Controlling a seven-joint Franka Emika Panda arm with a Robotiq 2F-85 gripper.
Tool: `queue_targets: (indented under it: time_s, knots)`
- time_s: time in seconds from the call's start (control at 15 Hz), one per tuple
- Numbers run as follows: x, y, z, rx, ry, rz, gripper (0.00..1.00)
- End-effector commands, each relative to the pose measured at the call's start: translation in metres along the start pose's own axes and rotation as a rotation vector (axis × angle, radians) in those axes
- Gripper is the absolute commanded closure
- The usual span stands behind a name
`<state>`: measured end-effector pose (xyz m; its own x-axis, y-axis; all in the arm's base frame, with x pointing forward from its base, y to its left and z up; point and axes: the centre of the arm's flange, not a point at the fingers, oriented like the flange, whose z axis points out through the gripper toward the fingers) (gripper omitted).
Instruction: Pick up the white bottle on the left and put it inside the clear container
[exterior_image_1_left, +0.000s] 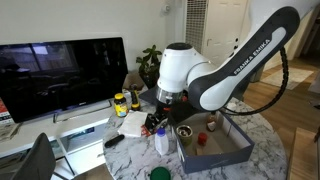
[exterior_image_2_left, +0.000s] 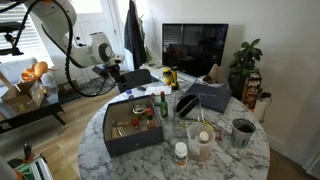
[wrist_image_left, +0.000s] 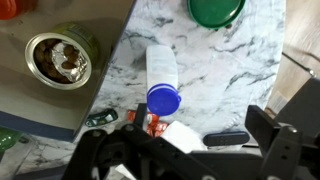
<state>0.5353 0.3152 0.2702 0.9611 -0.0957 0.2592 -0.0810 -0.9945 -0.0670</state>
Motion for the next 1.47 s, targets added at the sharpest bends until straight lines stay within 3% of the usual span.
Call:
queue_targets:
  time_s: [0.0, 0.4, 0.93, 1.0, 1.07, 1.4]
  knots:
    - [0.004, -0.008, 0.023, -0.070, 0.058, 0.141, 0.00]
    - [0.002, -0.013, 0.054, -0.128, 0.021, 0.147, 0.00]
    - [0.016, 0.019, 0.079, -0.088, -0.050, 0.027, 0.00]
    - [0.016, 0.022, 0.082, -0.072, -0.063, 0.020, 0.25]
    - [0.017, 0.023, 0.084, -0.058, -0.079, 0.011, 0.26]
    - [0.014, 0.015, 0.083, 0.005, -0.132, -0.015, 0.67]
